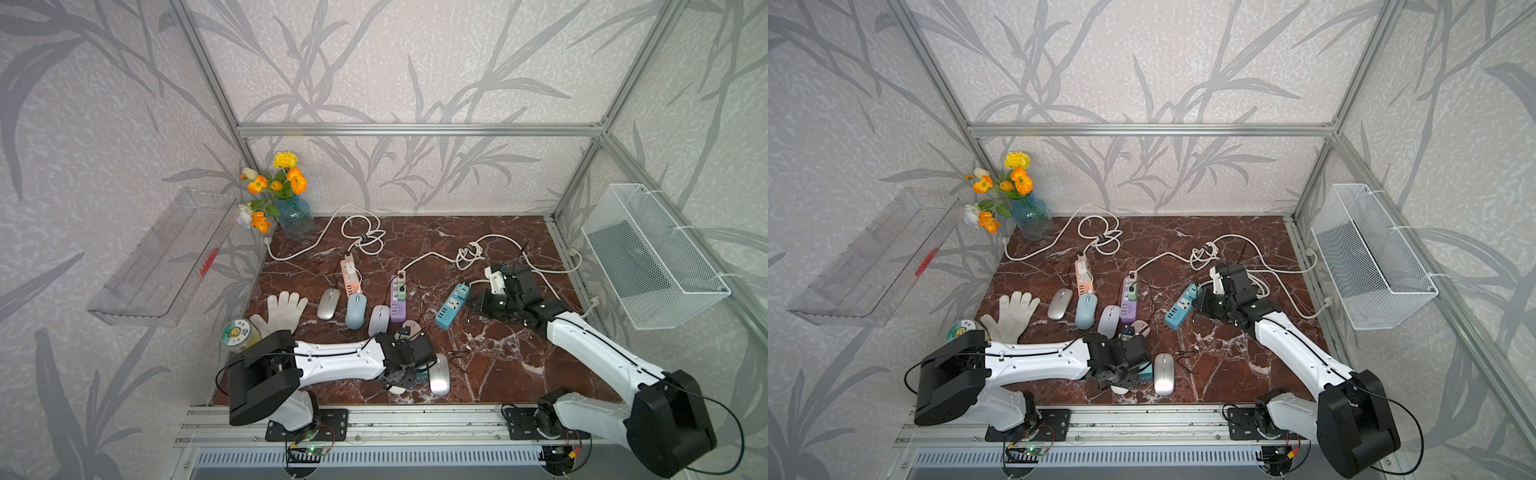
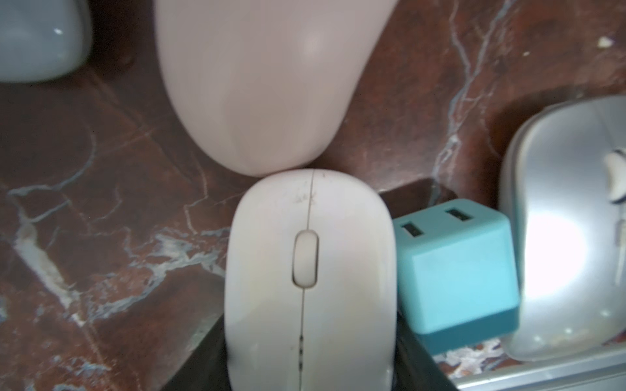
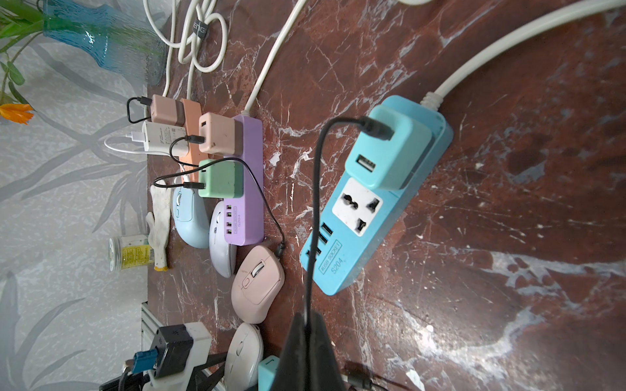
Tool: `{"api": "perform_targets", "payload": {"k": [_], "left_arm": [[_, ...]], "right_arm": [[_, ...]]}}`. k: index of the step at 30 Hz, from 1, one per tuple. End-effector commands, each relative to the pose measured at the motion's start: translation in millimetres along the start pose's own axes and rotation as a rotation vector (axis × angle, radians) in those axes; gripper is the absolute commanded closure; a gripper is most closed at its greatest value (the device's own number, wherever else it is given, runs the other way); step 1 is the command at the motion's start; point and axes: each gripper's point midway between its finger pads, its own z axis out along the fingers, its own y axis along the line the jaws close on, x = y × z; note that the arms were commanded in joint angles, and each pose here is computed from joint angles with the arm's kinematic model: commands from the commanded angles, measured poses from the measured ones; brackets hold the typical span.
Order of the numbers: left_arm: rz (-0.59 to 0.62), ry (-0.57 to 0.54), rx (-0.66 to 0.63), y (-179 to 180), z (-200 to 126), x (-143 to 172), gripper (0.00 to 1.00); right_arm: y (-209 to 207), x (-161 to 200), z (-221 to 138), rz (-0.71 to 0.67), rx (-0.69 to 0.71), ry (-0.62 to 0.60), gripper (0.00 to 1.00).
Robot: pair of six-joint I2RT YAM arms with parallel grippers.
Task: Unplug the wireless mouse
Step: Place the mouse at the center of the board, then place the power cord at the center of the board.
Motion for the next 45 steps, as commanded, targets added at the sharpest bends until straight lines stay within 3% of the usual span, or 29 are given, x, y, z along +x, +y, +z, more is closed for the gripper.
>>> {"api": "perform_targets", "payload": {"k": [1, 8, 15, 23, 29, 36, 40, 45], "left_arm": [[0.023, 0.006, 0.086, -26, 0, -5, 1.0], [0.026, 0.02, 0.091, -33, 3, -6, 1.0], [0.004, 0.016, 0.089, -26, 3, -3, 0.5], [0.004, 0.007, 0.073, -21, 1, -3, 0.26], [0.02, -0.042, 0.025, -6, -15, -10, 0.23], [0.105, -0.321, -0.063, 12, -84, -64, 0.24], [0.165, -0.435, 0.038, -6, -105, -101, 0.24], [0.205, -0.484, 0.131, -33, -109, -152, 0.25]], "right_arm": [[0, 2, -5, -0.016, 0.003, -0.012, 1.0], [-4, 3, -5, -0.012, 0.022, -0.015, 1.0], [-8, 3, -3, -0.007, 0.045, -0.007, 1.0], [-10, 3, -3, -0.005, 0.057, -0.005, 1.0], [-11, 1, -8, -0.039, 0.086, -0.008, 1.0], [-29, -14, -27, -0.128, 0.242, -0.072, 1.0], [-32, -22, -33, -0.17, 0.304, -0.065, 1.0], [-22, -31, -36, -0.186, 0.299, -0.053, 0.9]]}}
